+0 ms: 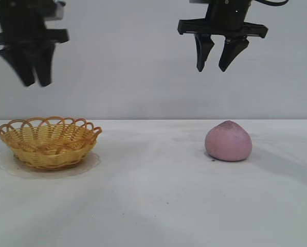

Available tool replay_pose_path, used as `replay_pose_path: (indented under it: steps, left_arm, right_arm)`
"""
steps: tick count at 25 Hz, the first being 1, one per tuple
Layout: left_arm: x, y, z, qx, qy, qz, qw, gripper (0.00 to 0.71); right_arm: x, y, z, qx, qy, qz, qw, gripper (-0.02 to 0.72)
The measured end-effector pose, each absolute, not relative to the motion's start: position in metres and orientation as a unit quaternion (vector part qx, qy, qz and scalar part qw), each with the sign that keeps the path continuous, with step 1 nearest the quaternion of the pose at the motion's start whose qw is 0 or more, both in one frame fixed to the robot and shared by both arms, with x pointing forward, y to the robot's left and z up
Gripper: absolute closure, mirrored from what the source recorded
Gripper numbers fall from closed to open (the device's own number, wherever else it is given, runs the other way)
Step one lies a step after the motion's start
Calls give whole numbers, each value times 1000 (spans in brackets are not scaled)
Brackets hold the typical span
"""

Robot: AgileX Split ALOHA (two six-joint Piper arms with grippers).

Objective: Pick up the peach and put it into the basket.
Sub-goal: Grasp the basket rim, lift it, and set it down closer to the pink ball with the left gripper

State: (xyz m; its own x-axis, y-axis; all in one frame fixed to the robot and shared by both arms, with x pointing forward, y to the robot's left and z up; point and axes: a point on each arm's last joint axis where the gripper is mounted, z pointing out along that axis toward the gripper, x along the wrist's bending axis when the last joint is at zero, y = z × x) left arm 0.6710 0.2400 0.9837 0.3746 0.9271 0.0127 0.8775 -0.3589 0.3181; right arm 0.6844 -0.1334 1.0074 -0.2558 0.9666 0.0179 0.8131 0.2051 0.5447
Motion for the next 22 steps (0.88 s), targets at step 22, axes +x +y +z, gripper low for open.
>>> replay_pose_path:
  steps: [22]
  left_arm:
    - [675,223,925,791,580,-71,181,710]
  right_arm:
    - [683,-138,1006,589,763,205,169,332]
